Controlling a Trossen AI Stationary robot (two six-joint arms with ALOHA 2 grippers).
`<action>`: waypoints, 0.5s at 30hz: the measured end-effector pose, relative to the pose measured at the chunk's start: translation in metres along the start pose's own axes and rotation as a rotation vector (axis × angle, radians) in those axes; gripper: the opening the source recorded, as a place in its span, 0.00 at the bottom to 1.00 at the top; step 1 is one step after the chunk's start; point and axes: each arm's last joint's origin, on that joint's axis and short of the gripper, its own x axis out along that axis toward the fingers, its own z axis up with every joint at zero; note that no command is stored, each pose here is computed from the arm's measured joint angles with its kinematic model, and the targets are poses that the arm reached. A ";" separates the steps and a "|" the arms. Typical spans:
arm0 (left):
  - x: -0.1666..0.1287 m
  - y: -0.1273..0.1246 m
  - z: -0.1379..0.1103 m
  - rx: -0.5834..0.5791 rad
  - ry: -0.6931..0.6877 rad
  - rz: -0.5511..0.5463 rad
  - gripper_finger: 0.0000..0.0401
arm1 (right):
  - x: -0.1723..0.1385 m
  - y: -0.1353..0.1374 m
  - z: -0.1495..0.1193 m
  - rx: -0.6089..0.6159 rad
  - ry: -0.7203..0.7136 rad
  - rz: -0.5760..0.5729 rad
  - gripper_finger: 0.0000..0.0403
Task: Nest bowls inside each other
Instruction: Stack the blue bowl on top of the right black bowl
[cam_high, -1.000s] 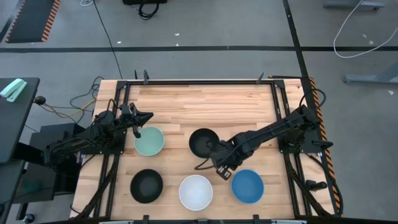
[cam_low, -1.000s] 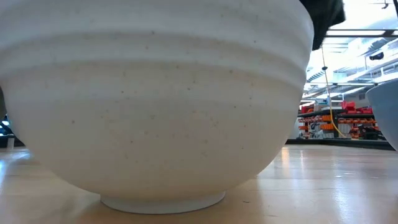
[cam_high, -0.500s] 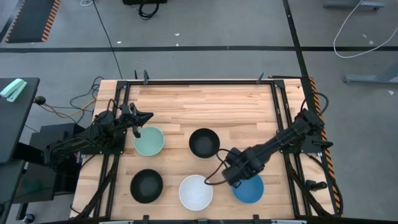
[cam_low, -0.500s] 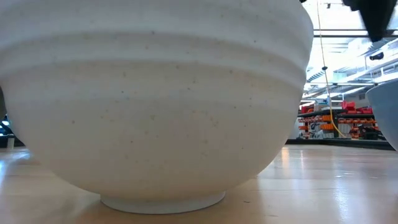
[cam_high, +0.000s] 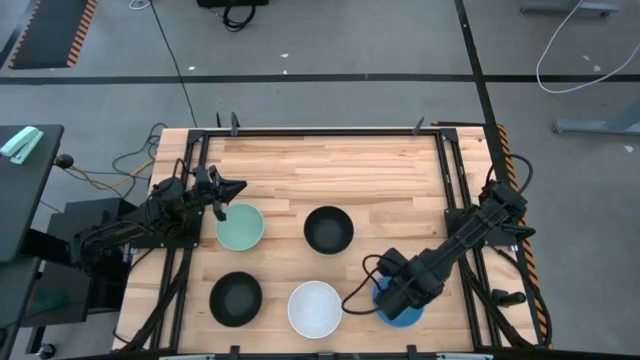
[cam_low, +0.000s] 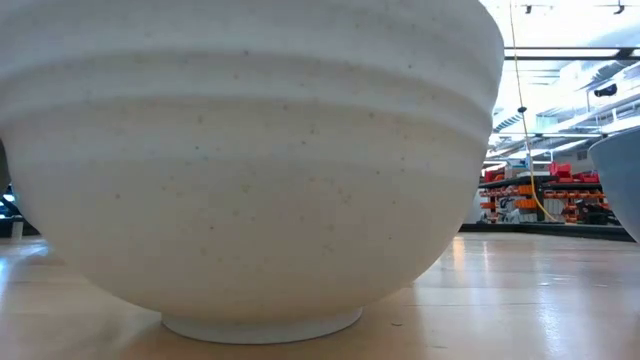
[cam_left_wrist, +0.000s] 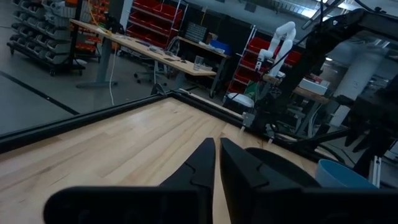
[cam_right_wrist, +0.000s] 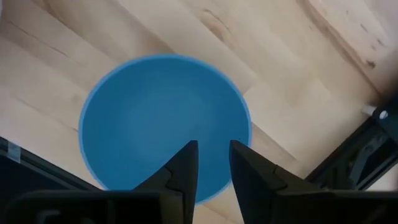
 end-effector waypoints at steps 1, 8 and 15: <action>0.000 0.000 0.000 0.000 0.000 0.000 0.07 | 0.000 0.000 -0.003 0.009 -0.003 0.000 0.24; 0.000 0.000 -0.001 -0.001 0.006 0.002 0.08 | 0.000 -0.001 -0.035 0.074 -0.036 0.009 0.24; 0.000 0.000 -0.001 -0.001 0.008 0.002 0.09 | 0.000 -0.002 -0.061 0.141 -0.063 0.051 0.24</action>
